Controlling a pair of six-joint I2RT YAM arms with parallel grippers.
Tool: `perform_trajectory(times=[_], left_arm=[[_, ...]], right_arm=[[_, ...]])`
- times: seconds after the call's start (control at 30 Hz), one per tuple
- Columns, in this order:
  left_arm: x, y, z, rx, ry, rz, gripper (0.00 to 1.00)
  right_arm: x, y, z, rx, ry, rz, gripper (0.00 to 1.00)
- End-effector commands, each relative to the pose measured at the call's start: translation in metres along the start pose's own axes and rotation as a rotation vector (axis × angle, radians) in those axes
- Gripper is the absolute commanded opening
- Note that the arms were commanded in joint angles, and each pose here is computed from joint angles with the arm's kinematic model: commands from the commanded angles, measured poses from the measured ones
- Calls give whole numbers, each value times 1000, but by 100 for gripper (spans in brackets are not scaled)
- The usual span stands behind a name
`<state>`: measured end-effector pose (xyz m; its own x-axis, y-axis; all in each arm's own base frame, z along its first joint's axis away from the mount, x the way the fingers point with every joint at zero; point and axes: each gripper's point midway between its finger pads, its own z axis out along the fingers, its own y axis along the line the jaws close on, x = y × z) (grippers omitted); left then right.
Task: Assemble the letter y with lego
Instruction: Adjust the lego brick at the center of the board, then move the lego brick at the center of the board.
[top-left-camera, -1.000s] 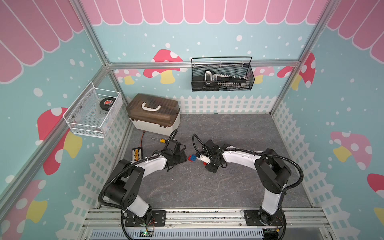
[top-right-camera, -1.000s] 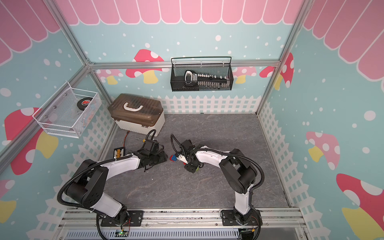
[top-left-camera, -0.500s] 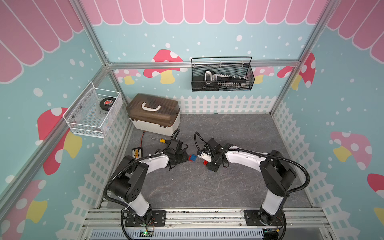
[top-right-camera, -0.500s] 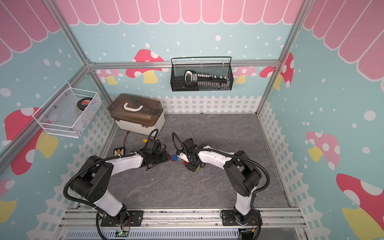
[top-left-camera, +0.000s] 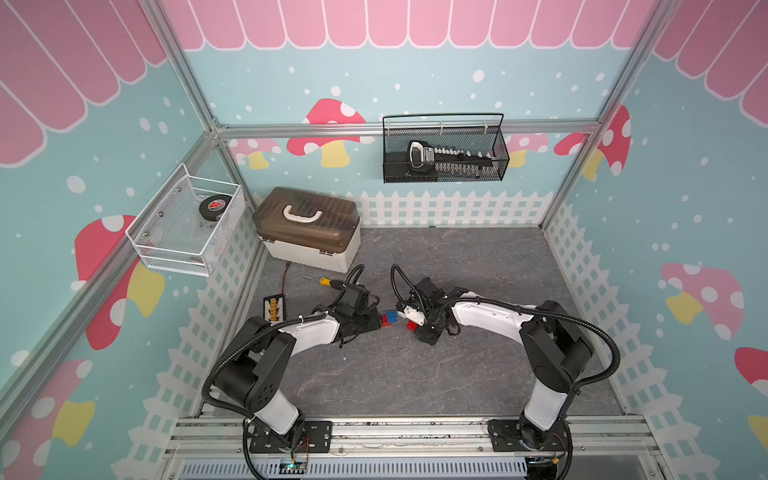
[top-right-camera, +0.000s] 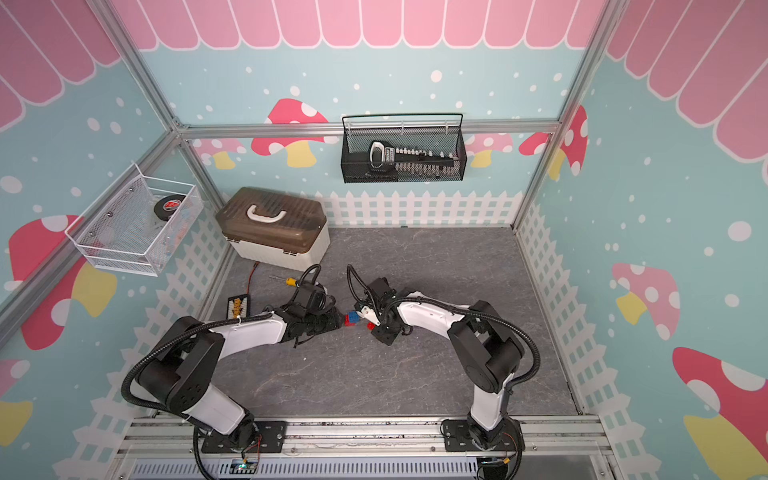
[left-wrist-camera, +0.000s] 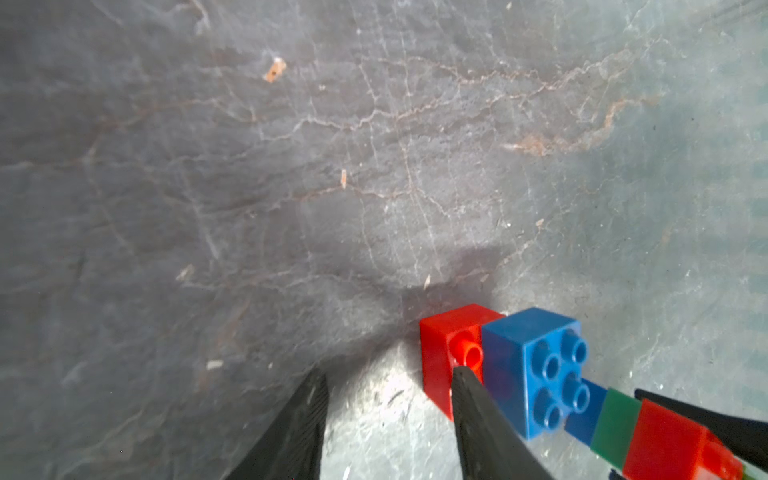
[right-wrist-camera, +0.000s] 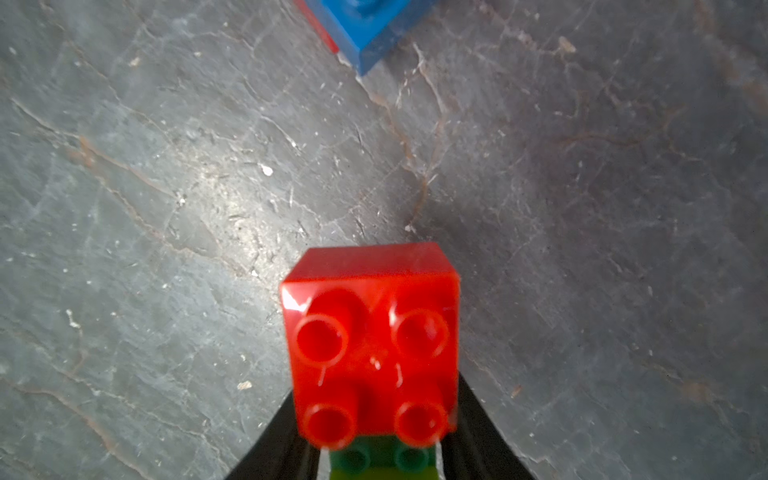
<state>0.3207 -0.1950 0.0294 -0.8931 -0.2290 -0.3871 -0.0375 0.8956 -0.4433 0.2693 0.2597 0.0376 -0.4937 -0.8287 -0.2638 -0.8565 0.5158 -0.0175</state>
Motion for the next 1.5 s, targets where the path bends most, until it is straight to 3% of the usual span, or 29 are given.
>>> perform_trajectory(times=[0.0, 0.6, 1.1, 1.47], left_arm=[[5, 7, -6, -27, 1, -13, 51], [6, 18, -8, -28, -7, -32, 51], [9, 16, -2, 2, 9, -28, 51], [19, 5, -13, 71, 37, -13, 51]], right_arm=[[9, 6, 5, -35, 35, 9, 43], [-3, 3, 11, -42, 39, 31, 41], [1, 6, 10, -58, 67, 33, 29], [-26, -10, -7, 2, -6, -28, 27]])
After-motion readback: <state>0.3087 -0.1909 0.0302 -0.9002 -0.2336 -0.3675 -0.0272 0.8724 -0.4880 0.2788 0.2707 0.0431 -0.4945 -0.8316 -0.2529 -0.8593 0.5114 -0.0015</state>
